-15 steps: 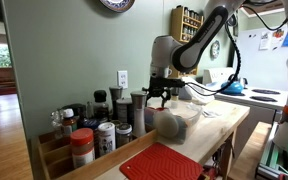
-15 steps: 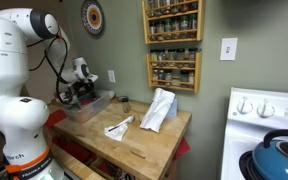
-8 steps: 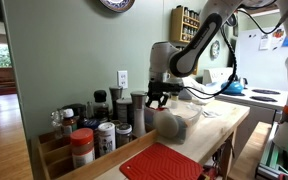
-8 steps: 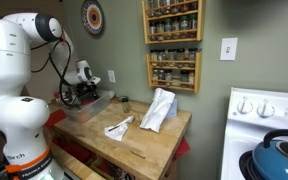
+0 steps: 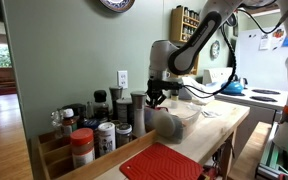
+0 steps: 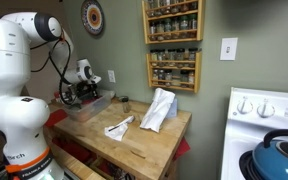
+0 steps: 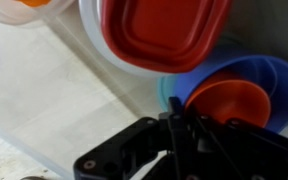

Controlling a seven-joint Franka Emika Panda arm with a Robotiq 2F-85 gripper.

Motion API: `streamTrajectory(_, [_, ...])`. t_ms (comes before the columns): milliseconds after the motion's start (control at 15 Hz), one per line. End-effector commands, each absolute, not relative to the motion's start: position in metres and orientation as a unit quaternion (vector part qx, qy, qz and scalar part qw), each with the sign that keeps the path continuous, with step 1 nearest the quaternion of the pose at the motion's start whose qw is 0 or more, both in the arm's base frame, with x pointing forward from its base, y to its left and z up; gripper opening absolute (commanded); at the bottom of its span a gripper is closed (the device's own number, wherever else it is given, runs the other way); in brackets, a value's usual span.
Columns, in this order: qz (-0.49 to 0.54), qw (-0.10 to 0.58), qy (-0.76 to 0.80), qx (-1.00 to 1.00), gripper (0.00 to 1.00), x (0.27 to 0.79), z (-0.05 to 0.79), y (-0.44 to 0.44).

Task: Remove the blue bowl with the orange cup, put it on the cupboard and then remove the orange cup from the blue bowl and put it upside down on the cupboard

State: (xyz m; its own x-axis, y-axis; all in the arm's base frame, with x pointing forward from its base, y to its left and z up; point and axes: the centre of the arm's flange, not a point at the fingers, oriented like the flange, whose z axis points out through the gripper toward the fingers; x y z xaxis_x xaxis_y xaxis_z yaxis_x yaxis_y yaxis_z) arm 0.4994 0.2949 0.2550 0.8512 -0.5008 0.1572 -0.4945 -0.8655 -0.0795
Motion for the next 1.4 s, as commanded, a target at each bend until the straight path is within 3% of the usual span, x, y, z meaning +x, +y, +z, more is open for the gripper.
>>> streamTrajectory(0, [-0.08,0.046,0.258,-0.962,0.02,0.5,0.284,0.28])
streamTrajectory(667, [-0.159,0.05,0.227,-0.96,0.02,0.483,0.411,0.176])
streamTrajectory(1333, [-0.054,-0.034,0.061,-0.996,0.02,0.429,0.383,0.068])
